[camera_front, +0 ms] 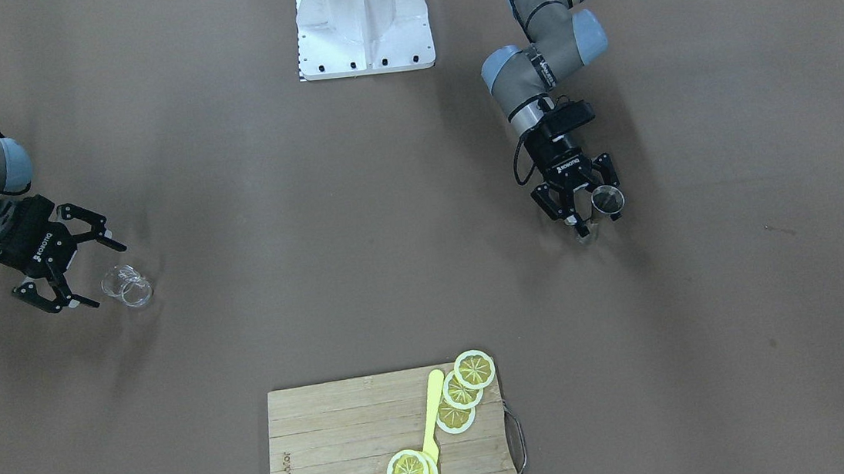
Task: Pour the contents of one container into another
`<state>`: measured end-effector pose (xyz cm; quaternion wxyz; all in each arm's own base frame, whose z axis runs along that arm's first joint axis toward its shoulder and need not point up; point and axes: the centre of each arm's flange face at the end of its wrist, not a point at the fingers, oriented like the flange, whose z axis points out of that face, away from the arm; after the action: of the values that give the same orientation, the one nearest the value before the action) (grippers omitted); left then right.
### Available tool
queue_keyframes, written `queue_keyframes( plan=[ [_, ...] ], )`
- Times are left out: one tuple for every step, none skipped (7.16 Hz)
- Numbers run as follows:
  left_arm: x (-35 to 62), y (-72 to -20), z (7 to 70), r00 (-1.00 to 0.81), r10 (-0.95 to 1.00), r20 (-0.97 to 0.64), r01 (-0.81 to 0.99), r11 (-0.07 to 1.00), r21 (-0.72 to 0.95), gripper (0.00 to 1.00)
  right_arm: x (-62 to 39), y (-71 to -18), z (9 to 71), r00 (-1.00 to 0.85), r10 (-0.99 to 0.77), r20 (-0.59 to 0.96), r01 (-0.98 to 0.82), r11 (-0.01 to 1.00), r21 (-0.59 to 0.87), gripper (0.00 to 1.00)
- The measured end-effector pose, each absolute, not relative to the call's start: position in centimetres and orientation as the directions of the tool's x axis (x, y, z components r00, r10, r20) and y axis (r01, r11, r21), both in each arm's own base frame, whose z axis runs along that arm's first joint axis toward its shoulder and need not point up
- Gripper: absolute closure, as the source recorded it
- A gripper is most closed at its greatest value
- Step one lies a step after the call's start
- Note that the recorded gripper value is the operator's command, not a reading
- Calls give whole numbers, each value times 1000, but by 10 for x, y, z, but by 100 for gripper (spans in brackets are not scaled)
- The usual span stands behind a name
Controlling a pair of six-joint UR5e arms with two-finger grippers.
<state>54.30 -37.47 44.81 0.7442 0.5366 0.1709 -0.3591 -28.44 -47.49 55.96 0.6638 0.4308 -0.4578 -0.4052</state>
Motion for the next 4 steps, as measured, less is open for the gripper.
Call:
queue_keyframes(
  plan=[
    [542,-376,448,685,-352,-638,716,166,678,66,-284,-475,559,250,-933,260,142,301,943,0],
    [542,-377,449,686,-353,-636,715,165,680,75,-284,-473,557,238,-935,263,141,301,943,0],
    [541,-377,449,689,-354,-633,712,166,682,90,-284,-471,555,222,-937,269,140,304,942,0],
    [541,-378,449,690,-354,-631,710,167,684,99,-284,-470,552,208,-940,272,136,303,943,0]
  ],
)
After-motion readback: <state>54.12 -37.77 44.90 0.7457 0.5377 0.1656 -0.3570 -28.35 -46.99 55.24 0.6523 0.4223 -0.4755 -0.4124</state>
